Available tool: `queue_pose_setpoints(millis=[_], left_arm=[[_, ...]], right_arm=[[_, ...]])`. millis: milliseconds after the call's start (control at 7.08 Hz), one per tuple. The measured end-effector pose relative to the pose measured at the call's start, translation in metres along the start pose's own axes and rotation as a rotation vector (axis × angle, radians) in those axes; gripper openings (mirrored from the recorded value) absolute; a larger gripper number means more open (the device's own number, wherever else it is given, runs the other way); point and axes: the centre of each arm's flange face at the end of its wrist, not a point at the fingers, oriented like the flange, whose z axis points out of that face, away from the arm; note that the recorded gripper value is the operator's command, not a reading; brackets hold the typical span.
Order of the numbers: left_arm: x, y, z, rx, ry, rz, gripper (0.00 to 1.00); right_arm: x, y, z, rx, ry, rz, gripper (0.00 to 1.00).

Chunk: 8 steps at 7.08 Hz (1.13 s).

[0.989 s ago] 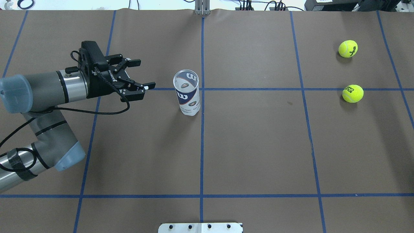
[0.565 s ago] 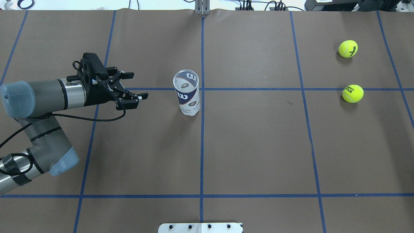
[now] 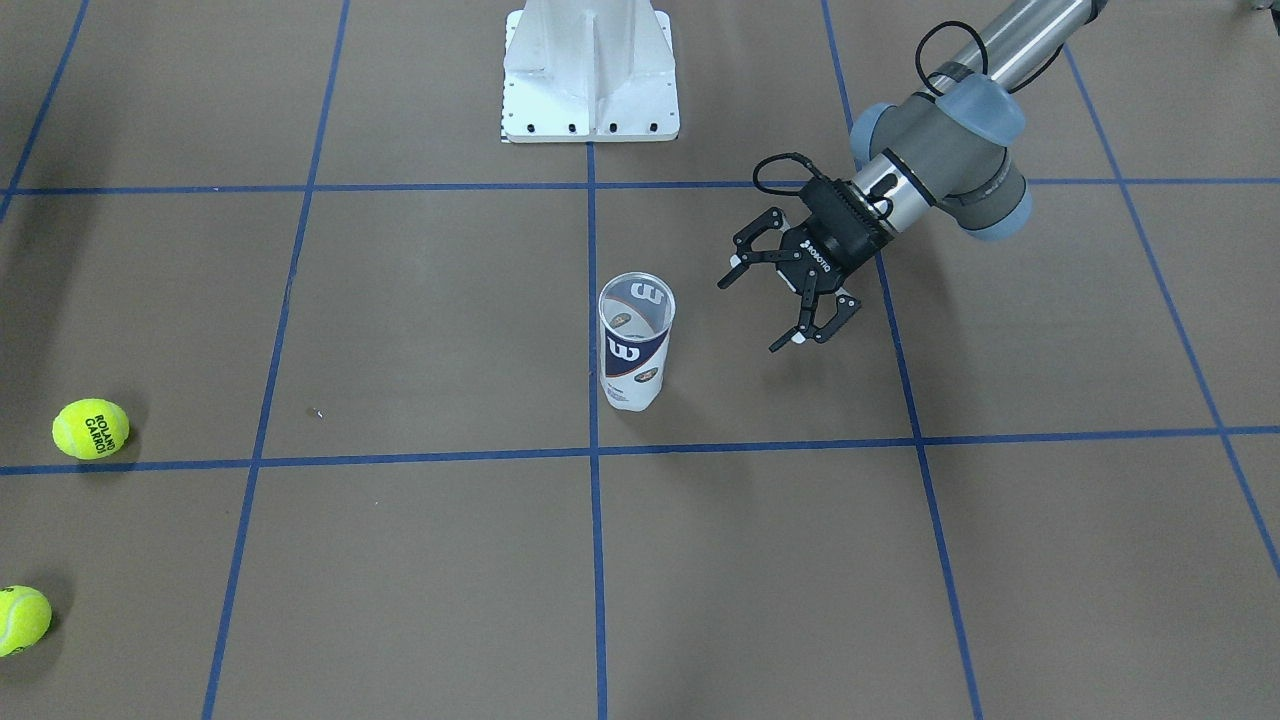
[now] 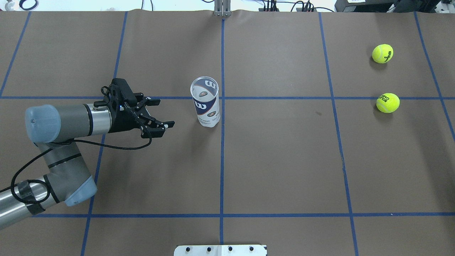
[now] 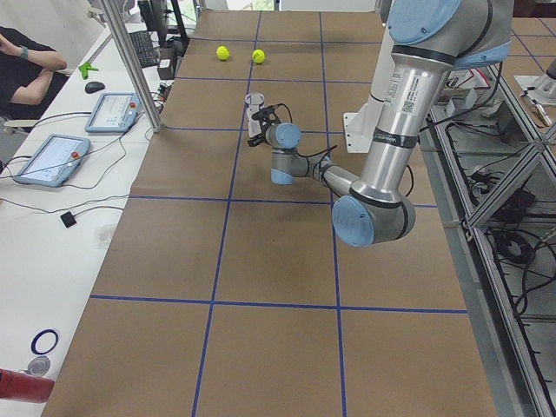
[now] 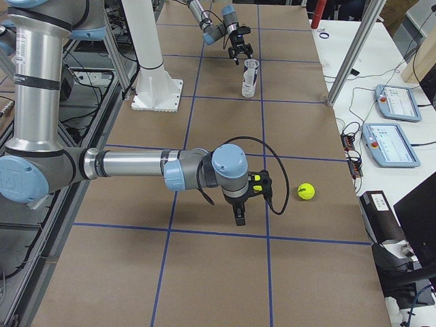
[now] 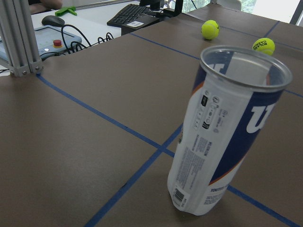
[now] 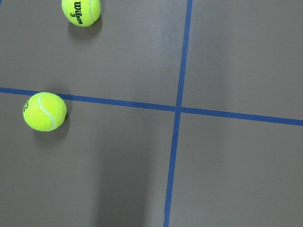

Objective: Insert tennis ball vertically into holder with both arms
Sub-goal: 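Lower the left gripper beside the can's base while the right arm enters, then lower the right gripper onto the nearer yellow tennis ball and close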

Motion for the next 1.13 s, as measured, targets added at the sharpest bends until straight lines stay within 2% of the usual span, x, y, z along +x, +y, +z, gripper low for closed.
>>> queue_pose_setpoints(millis=[283, 565, 1131], left_arm=[[0.003, -0.002, 0.002, 0.003, 0.005, 0.001, 0.99], [0.004, -0.003, 0.002, 0.004, 0.007, 0.001, 0.99], [0.003, -0.003, 0.003, 0.005, 0.006, 0.003, 0.99]], right_arm=[[-0.046, -0.015, 0.027, -0.041, -0.017, 0.041, 0.99], [-0.099, -0.039, 0.052, -0.059, -0.027, 0.086, 0.99], [-0.166, -0.085, 0.096, -0.071, 0.031, 0.016, 0.99]])
